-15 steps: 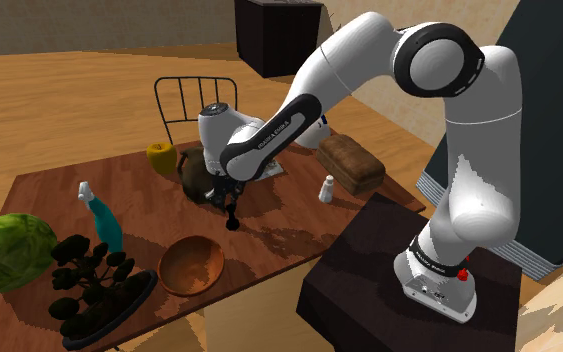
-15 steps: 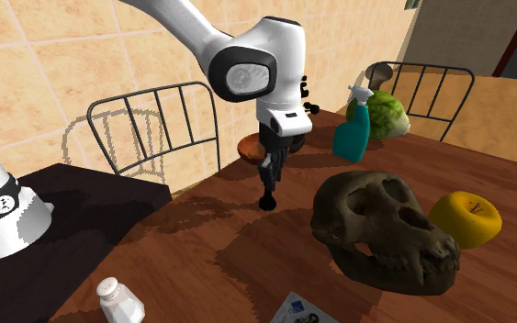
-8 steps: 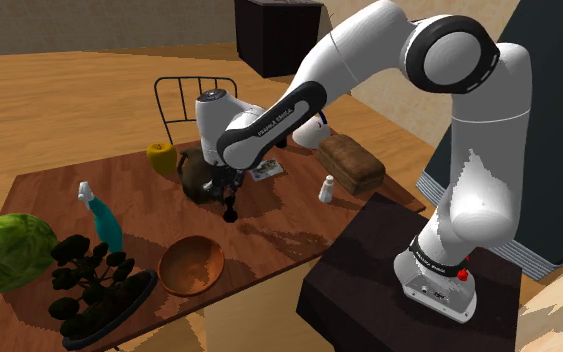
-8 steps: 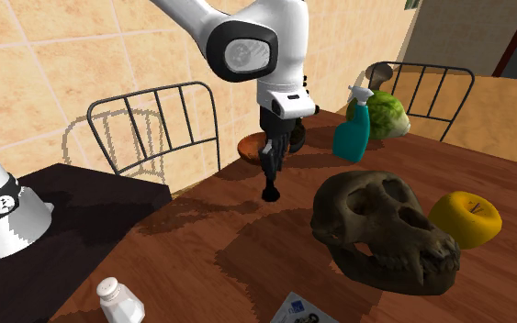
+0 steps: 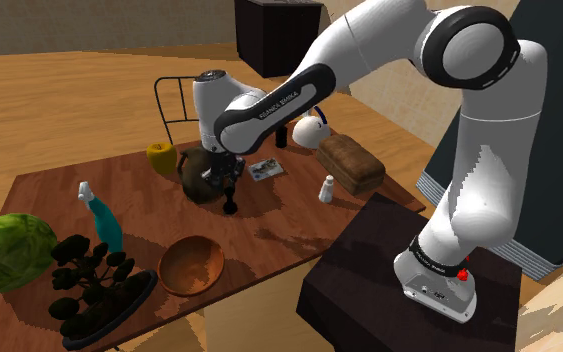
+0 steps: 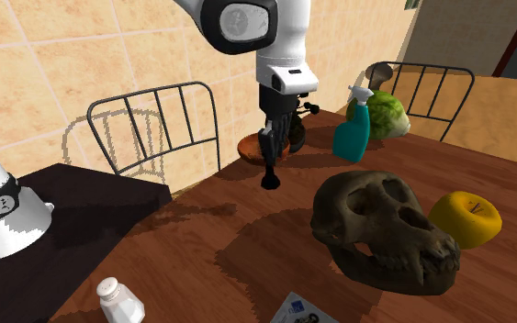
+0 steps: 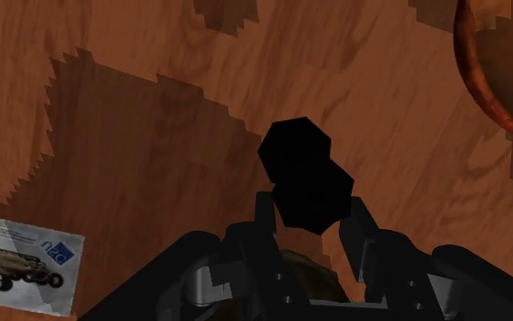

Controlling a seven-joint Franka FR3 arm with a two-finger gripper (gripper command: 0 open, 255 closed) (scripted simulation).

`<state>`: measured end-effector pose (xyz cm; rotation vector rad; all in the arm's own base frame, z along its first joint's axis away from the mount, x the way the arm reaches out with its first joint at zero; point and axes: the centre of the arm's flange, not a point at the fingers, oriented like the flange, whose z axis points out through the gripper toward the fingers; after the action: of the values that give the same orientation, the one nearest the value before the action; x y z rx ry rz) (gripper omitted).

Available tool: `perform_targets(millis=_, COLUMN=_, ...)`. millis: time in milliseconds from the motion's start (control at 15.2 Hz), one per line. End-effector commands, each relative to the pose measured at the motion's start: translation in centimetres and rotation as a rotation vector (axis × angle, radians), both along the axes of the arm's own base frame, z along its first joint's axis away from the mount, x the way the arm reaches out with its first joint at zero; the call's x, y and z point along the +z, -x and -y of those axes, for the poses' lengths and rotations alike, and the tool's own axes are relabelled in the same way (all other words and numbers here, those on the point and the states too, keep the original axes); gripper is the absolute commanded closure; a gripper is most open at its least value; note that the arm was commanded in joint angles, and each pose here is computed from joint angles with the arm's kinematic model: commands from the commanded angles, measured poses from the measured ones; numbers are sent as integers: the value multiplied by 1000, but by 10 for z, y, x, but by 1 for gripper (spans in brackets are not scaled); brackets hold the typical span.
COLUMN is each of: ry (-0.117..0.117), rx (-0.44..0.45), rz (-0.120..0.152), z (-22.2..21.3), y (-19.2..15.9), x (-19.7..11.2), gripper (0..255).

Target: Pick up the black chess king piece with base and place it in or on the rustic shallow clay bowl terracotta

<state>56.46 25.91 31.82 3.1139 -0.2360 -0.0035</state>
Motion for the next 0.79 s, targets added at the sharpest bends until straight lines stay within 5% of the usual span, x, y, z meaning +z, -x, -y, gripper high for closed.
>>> perform_targets(millis=0, ry=0, rx=0, rz=0, z=-1, y=0, x=10, gripper=255)
perform_targets(millis=726, ry=0, rx=0, rz=0, z=-1, y=0, x=68, gripper=255)
